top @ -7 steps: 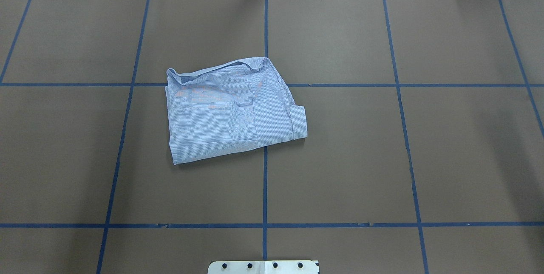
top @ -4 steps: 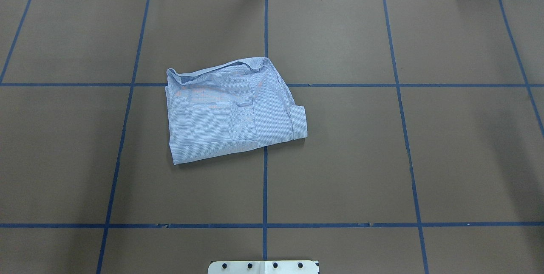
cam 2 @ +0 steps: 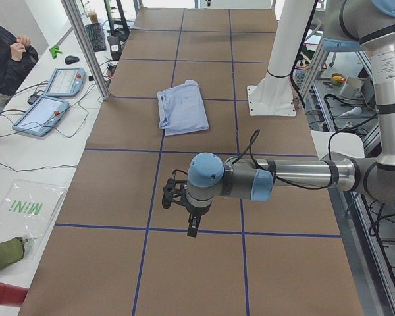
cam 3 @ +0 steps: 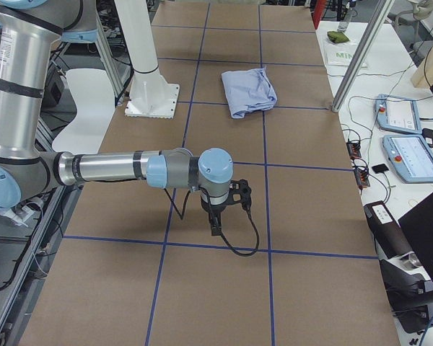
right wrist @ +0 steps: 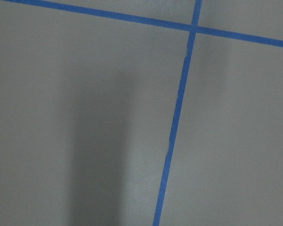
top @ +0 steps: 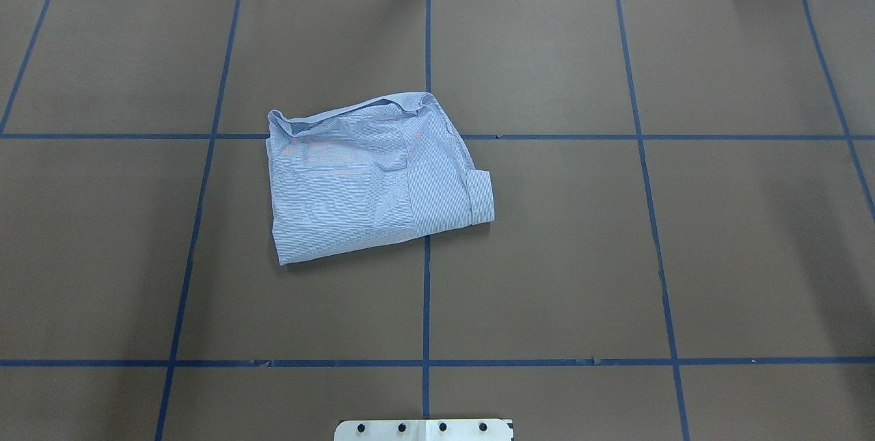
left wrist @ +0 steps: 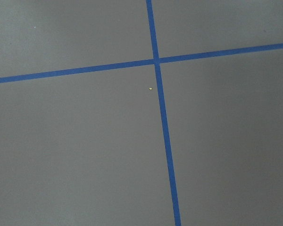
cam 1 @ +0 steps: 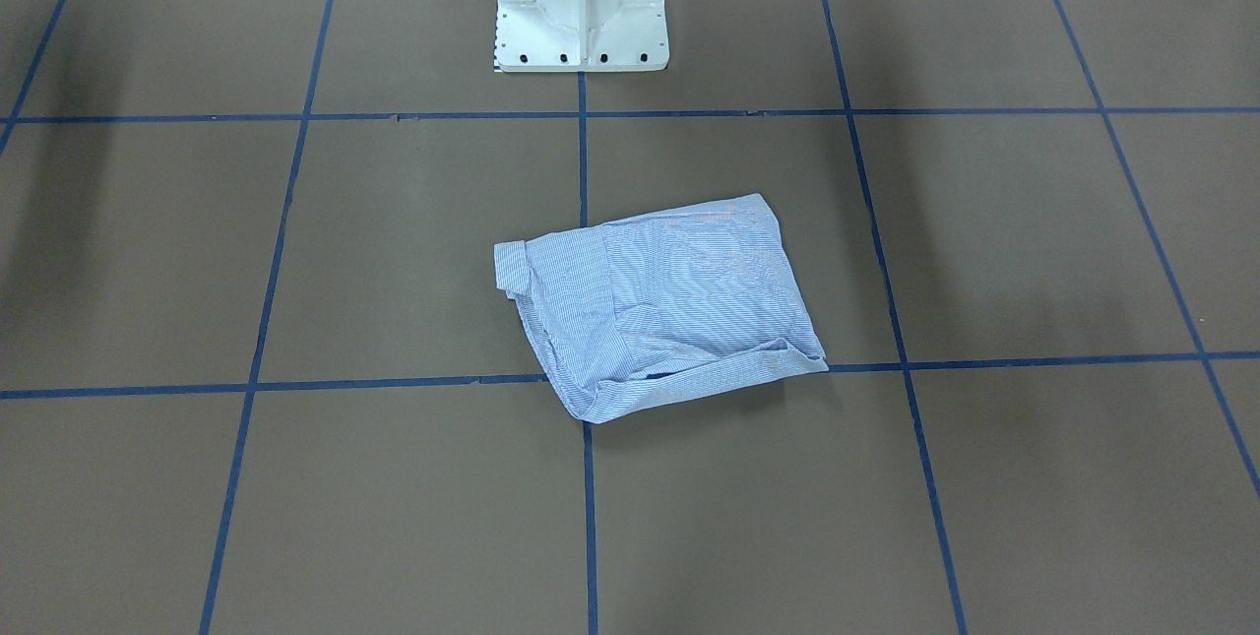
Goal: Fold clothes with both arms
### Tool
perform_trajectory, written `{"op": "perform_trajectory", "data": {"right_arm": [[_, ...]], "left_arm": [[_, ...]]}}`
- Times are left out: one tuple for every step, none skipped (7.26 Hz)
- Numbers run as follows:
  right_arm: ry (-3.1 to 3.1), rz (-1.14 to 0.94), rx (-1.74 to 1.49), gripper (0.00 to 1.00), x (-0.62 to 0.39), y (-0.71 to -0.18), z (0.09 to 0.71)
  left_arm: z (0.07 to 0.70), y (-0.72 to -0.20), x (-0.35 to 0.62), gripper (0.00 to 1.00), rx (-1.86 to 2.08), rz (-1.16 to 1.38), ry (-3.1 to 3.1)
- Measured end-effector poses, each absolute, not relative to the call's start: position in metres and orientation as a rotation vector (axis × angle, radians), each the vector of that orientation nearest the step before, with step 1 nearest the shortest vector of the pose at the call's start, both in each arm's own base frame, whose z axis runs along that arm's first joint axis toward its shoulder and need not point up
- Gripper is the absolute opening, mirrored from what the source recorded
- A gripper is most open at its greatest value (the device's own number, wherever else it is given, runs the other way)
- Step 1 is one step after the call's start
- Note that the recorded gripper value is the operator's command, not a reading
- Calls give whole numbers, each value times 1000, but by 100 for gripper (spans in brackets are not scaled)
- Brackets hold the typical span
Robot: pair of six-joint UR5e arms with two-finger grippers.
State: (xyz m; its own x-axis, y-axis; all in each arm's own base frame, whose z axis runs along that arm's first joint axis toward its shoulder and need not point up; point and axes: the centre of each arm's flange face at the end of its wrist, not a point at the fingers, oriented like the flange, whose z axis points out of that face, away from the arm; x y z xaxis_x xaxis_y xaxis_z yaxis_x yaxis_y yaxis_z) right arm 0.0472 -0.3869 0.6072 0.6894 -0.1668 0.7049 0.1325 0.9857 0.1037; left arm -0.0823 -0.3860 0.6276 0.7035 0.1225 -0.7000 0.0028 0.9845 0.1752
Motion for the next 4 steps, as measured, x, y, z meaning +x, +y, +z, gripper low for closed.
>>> {"op": "perform_trajectory", "data": {"right_arm": [[-793,-166,43,100,47,-386,608],[-792,-165,41,100,47,-385,609],[-792,-165,40,100,47,-385,610],[-792,-164,39,100,47,-385,610]], "left_arm": [[628,-386,-82,100,167,67,789],[628,-386,-82,100,166,67,789],[628,-386,-82,100,166,68,789],[629,-386,-82,100,165,68,790]]}}
